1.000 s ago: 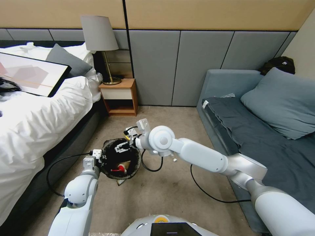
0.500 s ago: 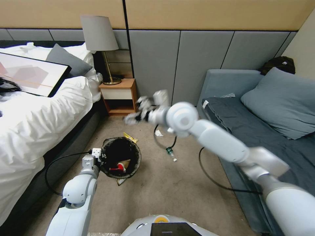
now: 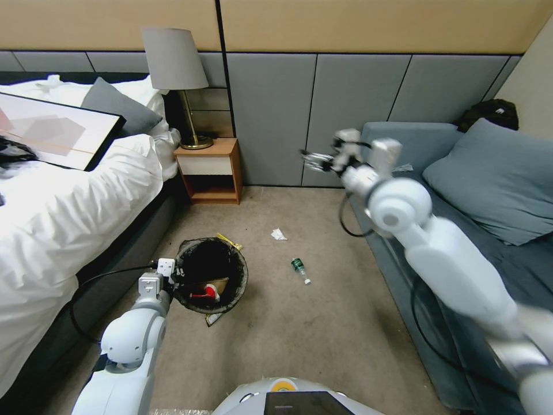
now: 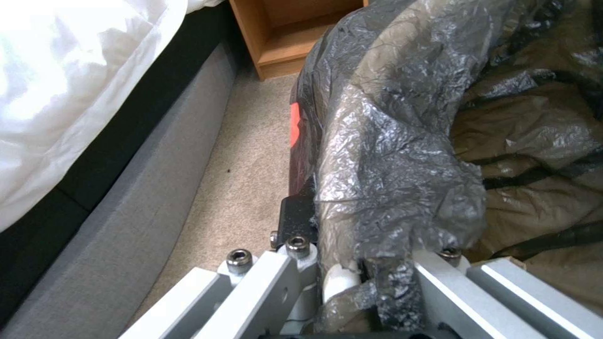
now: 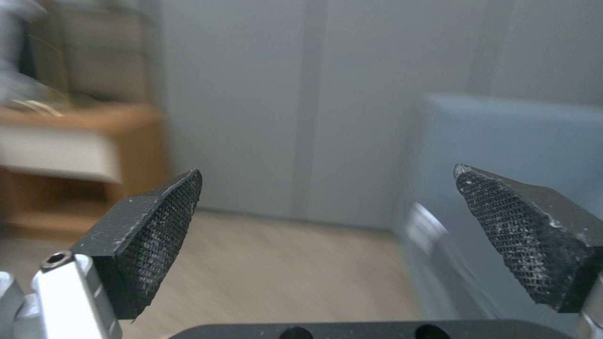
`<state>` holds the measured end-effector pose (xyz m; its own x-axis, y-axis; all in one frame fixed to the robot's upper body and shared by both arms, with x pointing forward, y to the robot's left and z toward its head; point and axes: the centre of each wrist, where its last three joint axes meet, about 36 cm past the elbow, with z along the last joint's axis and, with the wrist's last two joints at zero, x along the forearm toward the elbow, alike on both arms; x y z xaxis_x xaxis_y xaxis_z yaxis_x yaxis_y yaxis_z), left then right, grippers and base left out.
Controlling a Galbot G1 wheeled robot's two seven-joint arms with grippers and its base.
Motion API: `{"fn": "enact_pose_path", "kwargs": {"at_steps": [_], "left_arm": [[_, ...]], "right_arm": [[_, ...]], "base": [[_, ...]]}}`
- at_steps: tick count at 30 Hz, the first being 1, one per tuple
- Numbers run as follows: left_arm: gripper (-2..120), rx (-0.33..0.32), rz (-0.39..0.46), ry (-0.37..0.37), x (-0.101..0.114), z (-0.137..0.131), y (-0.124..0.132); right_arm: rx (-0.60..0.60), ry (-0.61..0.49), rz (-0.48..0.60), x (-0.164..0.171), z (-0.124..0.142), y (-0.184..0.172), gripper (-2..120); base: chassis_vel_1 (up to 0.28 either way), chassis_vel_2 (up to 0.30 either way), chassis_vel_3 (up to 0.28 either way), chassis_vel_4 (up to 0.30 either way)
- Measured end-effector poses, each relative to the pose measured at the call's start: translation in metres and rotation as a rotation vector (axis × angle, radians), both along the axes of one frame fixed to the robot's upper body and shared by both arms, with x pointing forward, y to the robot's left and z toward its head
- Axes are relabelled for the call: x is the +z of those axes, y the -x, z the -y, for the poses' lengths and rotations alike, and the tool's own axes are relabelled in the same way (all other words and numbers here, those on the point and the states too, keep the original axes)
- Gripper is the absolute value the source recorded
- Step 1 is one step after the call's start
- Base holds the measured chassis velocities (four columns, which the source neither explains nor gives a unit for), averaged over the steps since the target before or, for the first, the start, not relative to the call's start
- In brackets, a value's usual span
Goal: Pick up the trash bin, then pick up the garbage from the floor and place it into the trash bin.
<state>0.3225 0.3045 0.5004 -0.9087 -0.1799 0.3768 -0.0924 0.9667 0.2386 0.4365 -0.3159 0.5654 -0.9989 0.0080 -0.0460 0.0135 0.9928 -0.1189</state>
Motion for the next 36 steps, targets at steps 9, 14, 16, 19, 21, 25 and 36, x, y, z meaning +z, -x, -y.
{"fn": "enact_pose_path", "kwargs": {"at_steps": [9,14,16,19,21,25,36], "left_arm": [[1,0.004,-0.011,0.032,-0.002,-0.002,0.002],[1,0.001,-0.014,0.054,-0.004,0.001,0.004],[1,-0.001,-0.016,0.058,-0.004,0.002,0.005],[0,-0.002,-0.017,0.059,-0.004,0.003,0.007],[0,-0.003,-0.018,0.059,-0.004,0.003,0.008],[0,-0.003,-0.024,0.057,-0.005,0.002,0.009],[0,-0.009,-0.027,0.045,-0.005,0.001,0.008]], "right_arm": [[-0.112,0.043,-0.053,-0.111,0.012,0.080,100],[-0.137,0.035,-0.022,-0.134,-0.017,0.110,100],[-0.127,0.024,-0.009,-0.140,-0.030,0.119,100],[-0.122,0.020,0.004,-0.142,-0.034,0.120,100],[-0.123,0.019,0.005,-0.143,-0.033,0.119,100],[-0.128,0.017,0.005,-0.144,-0.032,0.114,100],[-0.126,0.001,-0.020,-0.151,-0.033,0.110,100]], "base": [[0.000,0.000,0.000,0.000],[0.000,0.000,0.000,0.000],[0.000,0.000,0.000,0.000],[0.000,0.000,0.000,0.000],[0.000,0.000,0.000,0.000],[0.000,0.000,0.000,0.000],[0.000,0.000,0.000,0.000]]}}
